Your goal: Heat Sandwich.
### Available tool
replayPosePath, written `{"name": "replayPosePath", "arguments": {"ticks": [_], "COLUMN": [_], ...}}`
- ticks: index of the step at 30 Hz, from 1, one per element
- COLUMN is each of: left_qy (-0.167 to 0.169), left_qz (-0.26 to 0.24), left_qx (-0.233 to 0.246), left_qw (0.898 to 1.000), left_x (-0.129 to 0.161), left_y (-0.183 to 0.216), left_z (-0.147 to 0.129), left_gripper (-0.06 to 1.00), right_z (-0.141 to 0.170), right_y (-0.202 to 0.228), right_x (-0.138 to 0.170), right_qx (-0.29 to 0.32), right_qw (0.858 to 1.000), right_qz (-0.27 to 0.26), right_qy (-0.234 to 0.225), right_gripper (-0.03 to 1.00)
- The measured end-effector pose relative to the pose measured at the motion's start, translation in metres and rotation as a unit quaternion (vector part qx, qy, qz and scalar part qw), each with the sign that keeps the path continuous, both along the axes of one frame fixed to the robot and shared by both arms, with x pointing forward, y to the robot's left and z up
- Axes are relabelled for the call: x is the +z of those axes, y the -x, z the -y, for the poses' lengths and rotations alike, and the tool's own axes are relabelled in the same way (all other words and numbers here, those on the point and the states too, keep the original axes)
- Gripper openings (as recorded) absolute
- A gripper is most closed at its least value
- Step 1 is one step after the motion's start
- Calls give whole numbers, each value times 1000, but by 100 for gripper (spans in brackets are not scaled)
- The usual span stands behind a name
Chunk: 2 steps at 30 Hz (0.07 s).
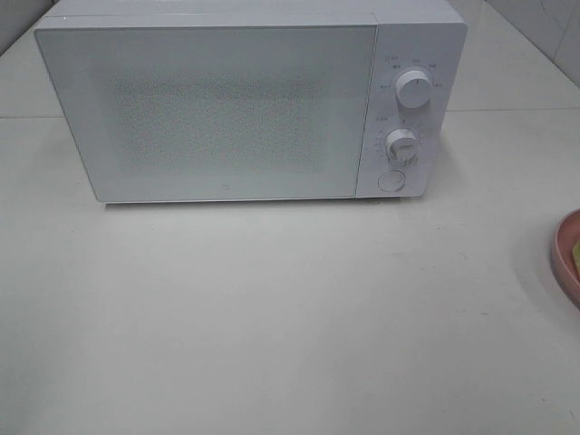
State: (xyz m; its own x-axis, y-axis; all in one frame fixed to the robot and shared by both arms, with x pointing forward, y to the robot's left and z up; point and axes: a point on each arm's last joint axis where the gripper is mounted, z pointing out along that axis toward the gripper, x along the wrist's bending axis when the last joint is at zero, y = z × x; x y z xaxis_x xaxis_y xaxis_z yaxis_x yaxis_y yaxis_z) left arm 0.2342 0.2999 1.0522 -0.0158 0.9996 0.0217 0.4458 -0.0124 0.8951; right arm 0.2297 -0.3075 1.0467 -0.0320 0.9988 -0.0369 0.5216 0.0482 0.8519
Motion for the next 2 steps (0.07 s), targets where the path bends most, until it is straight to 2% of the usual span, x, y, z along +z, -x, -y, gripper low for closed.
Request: {"name": "replayPosePath", "arguments": {"ticks": [2], "left_qy": [0], "left_qz": [0], "left_qx": [0], "left_qw": [1000], "left_x": [0], "left_y": [0], "left_z": [0], "left_gripper": [98], "right_z": [0], "right_y": [0], "right_x": [0], "right_qx": [0], "right_qw": [1000], "right_qz": [0], "right_qy": [0], "right_gripper": [76]}}
